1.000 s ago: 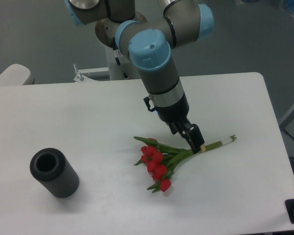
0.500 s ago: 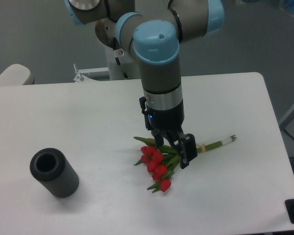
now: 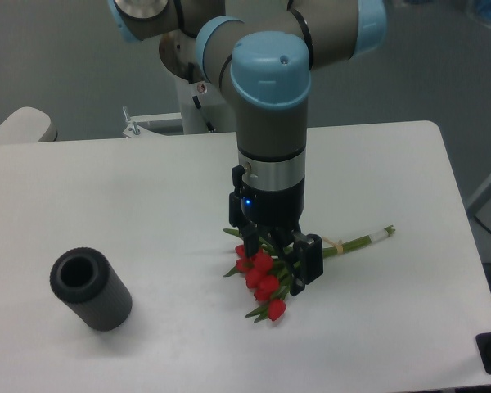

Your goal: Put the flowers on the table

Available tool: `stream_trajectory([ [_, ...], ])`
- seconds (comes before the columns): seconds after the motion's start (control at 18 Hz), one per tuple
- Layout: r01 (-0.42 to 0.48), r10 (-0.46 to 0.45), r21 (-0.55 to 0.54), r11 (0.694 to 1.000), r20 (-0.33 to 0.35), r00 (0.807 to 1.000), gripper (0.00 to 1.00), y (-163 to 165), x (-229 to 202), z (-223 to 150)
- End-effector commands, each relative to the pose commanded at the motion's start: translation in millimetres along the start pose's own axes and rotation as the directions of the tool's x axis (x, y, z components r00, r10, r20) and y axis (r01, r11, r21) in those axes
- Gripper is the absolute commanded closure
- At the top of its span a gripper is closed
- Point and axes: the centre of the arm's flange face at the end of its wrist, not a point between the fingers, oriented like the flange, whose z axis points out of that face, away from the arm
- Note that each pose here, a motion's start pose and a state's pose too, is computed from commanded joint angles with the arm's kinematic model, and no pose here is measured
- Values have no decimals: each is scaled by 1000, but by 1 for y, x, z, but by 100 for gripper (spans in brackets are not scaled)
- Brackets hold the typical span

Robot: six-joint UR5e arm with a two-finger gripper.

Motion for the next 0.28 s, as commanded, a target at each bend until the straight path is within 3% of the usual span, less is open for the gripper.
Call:
stream_trajectory([
  [0.28, -2, 2, 3, 1000, 0, 1000, 1, -1, -2, 1],
])
